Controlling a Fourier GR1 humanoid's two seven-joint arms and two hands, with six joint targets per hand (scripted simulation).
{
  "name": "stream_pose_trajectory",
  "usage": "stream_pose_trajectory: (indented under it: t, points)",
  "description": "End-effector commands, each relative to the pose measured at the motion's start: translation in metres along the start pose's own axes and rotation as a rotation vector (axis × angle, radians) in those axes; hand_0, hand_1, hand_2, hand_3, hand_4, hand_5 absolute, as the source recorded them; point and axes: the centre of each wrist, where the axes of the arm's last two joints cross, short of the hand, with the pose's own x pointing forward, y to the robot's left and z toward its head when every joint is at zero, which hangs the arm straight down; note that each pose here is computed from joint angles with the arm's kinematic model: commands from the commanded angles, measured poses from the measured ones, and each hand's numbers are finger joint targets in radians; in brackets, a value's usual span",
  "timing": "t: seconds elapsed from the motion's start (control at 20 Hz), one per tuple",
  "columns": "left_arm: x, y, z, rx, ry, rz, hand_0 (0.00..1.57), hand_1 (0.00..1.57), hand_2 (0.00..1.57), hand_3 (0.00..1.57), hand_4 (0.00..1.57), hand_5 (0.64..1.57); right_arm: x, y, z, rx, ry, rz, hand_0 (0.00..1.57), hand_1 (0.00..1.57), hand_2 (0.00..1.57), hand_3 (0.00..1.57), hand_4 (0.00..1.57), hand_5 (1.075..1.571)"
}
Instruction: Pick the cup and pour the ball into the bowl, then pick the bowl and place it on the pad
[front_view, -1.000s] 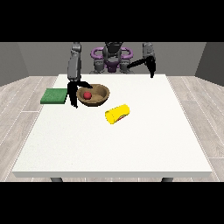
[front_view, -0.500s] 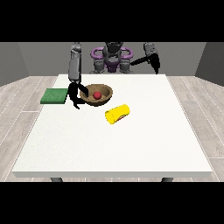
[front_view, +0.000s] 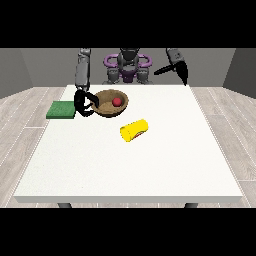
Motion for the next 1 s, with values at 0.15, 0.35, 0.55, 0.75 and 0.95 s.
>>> stream_pose_trajectory:
  t: [0.15,0.35,0.55,0.75,0.95]
  points:
    - [-0.029,-0.005,0.031,0.000,0.117,0.009,0.00,0.00,0.00,0.00,0.00,1.570,0.040,-0.026,-0.012,-0.006,0.142,-0.025,1.57,1.57,1.57,1.57,1.05,1.553]
    - [-0.034,0.021,0.028,0.026,0.109,0.002,0.00,0.00,0.00,0.00,0.00,1.570,0.052,-0.059,-0.009,0.025,0.093,-0.007,1.57,1.57,1.57,1.57,1.06,1.562]
    - [-0.010,0.013,0.013,0.035,0.022,0.002,0.00,0.00,0.00,0.00,0.00,1.569,0.079,-0.108,-0.007,-0.030,0.003,-0.121,1.57,1.57,1.57,1.57,1.06,1.560]
    - [-0.015,0.009,0.019,0.080,-0.034,-0.021,0.00,0.00,0.00,0.00,0.00,1.565,0.081,-0.133,0.000,0.008,-0.026,-0.154,1.57,1.57,1.57,1.57,1.06,1.562]
    - [-0.027,0.000,0.020,0.143,-0.012,-0.055,0.00,0.00,0.00,0.00,0.00,1.565,0.056,-0.118,0.002,0.059,-0.022,-0.122,1.57,1.57,1.57,1.57,1.06,1.562]
